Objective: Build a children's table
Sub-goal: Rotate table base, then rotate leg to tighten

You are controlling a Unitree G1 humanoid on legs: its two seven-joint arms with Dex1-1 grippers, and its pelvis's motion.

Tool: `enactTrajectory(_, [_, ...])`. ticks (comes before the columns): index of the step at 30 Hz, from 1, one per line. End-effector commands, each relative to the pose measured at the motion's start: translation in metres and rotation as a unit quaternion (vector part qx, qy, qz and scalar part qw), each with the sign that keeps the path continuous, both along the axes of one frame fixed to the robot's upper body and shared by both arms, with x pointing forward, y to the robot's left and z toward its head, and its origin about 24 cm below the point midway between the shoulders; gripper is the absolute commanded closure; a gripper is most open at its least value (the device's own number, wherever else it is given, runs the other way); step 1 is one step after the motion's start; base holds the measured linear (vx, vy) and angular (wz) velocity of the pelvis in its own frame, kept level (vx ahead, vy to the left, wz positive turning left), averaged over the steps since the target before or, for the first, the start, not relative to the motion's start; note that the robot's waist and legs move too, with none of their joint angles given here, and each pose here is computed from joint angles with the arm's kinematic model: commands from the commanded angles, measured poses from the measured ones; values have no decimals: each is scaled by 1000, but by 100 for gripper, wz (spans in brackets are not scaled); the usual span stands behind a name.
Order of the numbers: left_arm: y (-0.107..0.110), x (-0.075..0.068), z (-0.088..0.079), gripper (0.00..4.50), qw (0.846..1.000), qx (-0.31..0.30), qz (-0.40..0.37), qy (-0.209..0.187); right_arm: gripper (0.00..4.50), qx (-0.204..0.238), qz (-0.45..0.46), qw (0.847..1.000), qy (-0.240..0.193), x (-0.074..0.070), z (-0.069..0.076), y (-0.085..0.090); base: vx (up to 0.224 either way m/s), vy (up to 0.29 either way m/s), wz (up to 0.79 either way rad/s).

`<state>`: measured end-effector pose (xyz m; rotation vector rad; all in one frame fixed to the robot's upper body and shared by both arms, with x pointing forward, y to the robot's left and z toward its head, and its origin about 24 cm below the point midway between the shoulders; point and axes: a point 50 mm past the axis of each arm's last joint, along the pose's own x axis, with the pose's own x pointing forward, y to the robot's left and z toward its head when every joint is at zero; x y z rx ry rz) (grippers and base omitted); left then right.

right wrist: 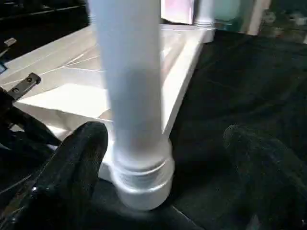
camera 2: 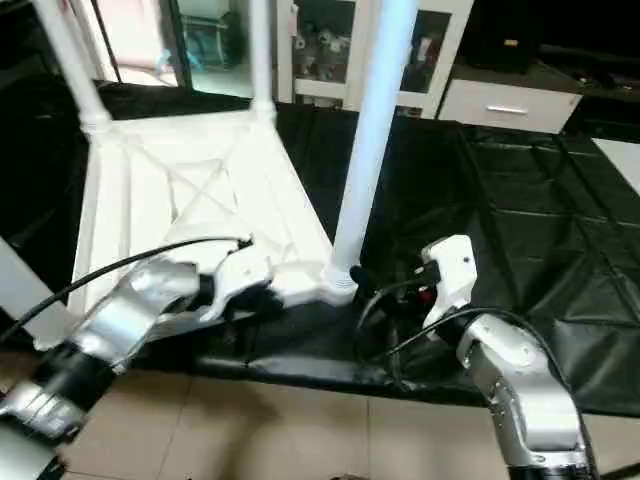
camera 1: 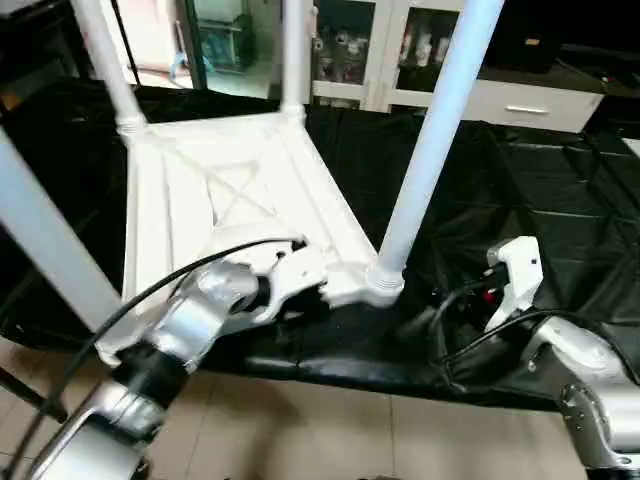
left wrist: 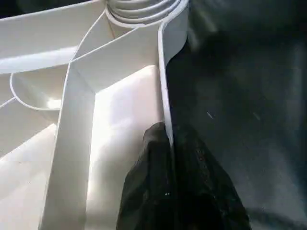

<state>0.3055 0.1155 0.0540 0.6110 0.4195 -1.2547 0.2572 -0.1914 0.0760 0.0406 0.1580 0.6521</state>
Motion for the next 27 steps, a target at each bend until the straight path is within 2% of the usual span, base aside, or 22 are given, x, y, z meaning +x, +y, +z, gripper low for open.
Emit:
enactTrajectory(1, [1,-10,-9,448,999,-5,-26,21,28,-2,11,1000,3,-2,-1,-5,0,0,0])
enactTrajectory(5, [4,-11,-7,448,999,-4,-26,24,28,-16,53,998,9,-1,-1,-2,0,0,0])
enactTrajectory(8, [2,-10,-6,448,999,-5,-31,19,28,-65,98,993,7,3,-6,2,0,0,0])
enactTrajectory(10, [1,-10,-5,448,999,-7,-35,16,28,-72,119,990,0,5,-7,6,0,0,0])
enactTrajectory(13, [0,-10,-4,448,999,-8,-36,16,28,-73,114,991,-4,10,-6,7,0,0,0])
enactTrajectory(15, [-1,-11,-5,448,999,-8,-38,15,28,-87,88,992,-12,21,-6,6,0,0,0])
enactTrajectory(18, [-4,-13,-4,448,999,-19,-45,20,28,-68,95,993,-6,28,-4,7,0,0,0])
enactTrajectory(21, [-6,-14,-3,448,998,-25,-51,24,28,-68,124,990,6,29,-8,9,0,0,0])
enactTrajectory(22, [-7,-14,-3,450,998,-26,-51,24,56,-68,137,988,12,29,-10,10,0,0,0])
enactTrajectory(25, [-9,-14,-1,450,997,-43,-50,30,64,-66,175,982,26,31,-15,11,0,0,0])
enactTrajectory(27, [-11,-14,0,450,997,-51,-54,31,96,-65,179,981,25,33,-16,12,0,0,0])
